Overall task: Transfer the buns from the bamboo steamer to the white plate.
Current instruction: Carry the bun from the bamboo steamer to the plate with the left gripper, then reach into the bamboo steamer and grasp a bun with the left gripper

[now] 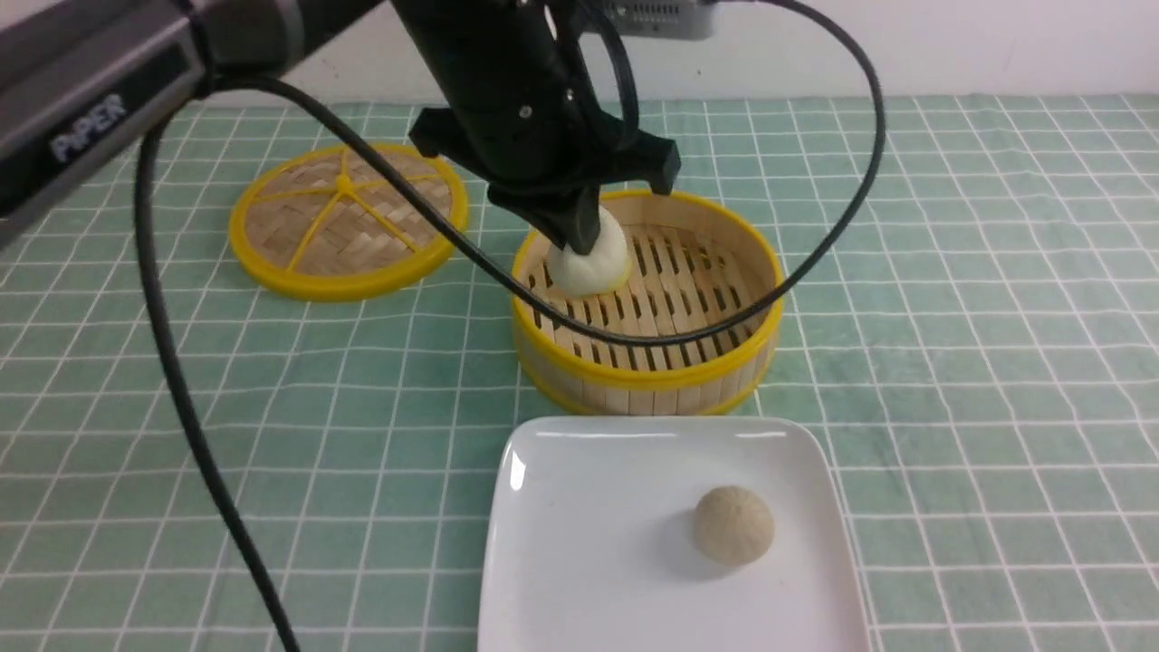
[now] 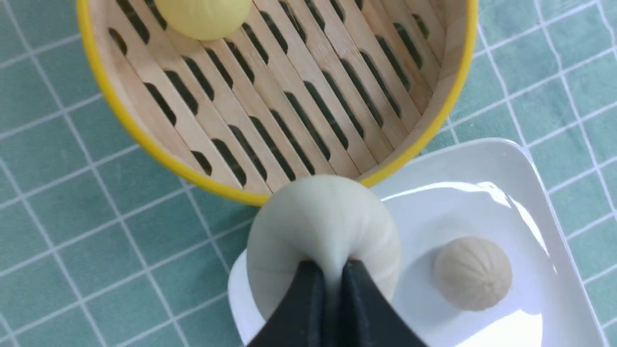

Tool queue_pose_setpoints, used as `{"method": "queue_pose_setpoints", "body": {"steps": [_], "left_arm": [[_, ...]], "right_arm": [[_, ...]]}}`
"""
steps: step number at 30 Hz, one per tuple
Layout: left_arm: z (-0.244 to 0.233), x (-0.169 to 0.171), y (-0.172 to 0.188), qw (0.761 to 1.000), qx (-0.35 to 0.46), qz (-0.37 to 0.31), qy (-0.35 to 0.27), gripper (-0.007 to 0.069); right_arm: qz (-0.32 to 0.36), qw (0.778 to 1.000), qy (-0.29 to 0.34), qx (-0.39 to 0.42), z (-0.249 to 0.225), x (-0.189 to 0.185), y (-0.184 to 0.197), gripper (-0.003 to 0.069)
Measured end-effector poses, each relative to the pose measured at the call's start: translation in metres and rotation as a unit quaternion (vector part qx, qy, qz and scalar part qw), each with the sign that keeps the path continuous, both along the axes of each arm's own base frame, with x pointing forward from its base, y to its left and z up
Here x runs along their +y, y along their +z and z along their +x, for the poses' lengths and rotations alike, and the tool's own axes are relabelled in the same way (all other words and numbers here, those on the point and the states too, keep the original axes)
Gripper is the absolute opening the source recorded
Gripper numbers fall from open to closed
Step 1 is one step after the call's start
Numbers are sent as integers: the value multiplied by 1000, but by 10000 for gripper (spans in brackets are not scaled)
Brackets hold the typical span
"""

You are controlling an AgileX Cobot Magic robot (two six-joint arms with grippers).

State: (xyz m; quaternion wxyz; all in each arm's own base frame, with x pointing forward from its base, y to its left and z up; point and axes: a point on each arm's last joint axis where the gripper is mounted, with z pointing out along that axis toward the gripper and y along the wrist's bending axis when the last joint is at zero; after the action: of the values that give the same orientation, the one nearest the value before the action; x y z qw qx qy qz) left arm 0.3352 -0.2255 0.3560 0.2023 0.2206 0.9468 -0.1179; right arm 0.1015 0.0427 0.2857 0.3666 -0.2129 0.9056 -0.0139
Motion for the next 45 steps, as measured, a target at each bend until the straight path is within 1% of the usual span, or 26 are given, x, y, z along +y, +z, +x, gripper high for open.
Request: {"method": "queue_pose_setpoints", "body": {"steps": [1,3,4,7,8,9,10,13,15,16,21,23,26,30,32,34,36,37,38,39,40,41,43,45], "left_arm": [[-4,1,-1,1000,6,-1,-1,30],[-11,1,-17,999,45,-4,-4,30],[-12,1,-18,999,51,-6,-5,30],[-23,-3,-60,990,138,-8,-15,34],[-24,-3,-66,989,149,-8,-18,35],[-27,-3,-83,984,177,-1,-21,40],[-28,-3,-90,982,187,5,-24,43],[-28,-1,-120,975,217,38,-29,74],[-26,-2,-129,973,223,46,-27,104],[-24,-3,-135,972,228,49,-27,134],[-21,-6,-148,969,242,45,-17,288],[-20,-7,-147,970,238,42,-15,351],[-17,-9,-140,973,226,35,-16,420],[-6,-13,-122,982,187,27,-21,450],[-1,-14,-114,986,163,28,-21,445],[14,-14,-97,995,92,29,-1,402],[27,-13,-87,998,38,29,41,335],[34,-13,-84,997,15,28,64,288],[38,-12,-83,997,2,32,76,268],[45,-11,-82,995,-14,36,94,214],[52,-12,-82,993,-26,41,107,132],[58,-11,-83,992,-34,45,113,79],[67,-12,-81,991,-41,44,118,30],[75,-13,-78,991,-44,39,119,10]], "right_arm": [[0,1000,0,0,0,0,0,20],[1,1000,1,-2,0,0,0,22],[1,1000,1,-2,0,0,0,22],[5,1000,4,-7,1,1,1,24],[5,1000,4,-7,1,1,1,26],[5,1000,4,-7,1,1,1,27],[5,1000,4,-7,1,1,1,27],[5,1000,4,-8,1,1,1,31],[5,1000,4,-8,1,1,1,34],[5,1000,4,-8,1,1,1,34],[5,1000,4,-8,1,1,1,35],[5,1000,4,-8,1,1,1,37],[6,1000,4,-9,1,1,1,41],[11,1000,5,-6,1,2,1,44],[11,1000,5,-6,1,2,1,45],[12,1000,5,-6,1,2,1,48],[12,1000,5,-6,1,2,1,52],[12,1000,5,-6,1,2,1,52],[13,1000,5,-5,1,2,1,54],[15,1000,5,-4,0,3,1,55],[18,1000,5,-2,0,3,1,55],[22,1000,6,-1,0,4,1,57],[25,1000,7,-4,0,4,1,58],[27,1000,8,-4,0,4,1,60]]}}
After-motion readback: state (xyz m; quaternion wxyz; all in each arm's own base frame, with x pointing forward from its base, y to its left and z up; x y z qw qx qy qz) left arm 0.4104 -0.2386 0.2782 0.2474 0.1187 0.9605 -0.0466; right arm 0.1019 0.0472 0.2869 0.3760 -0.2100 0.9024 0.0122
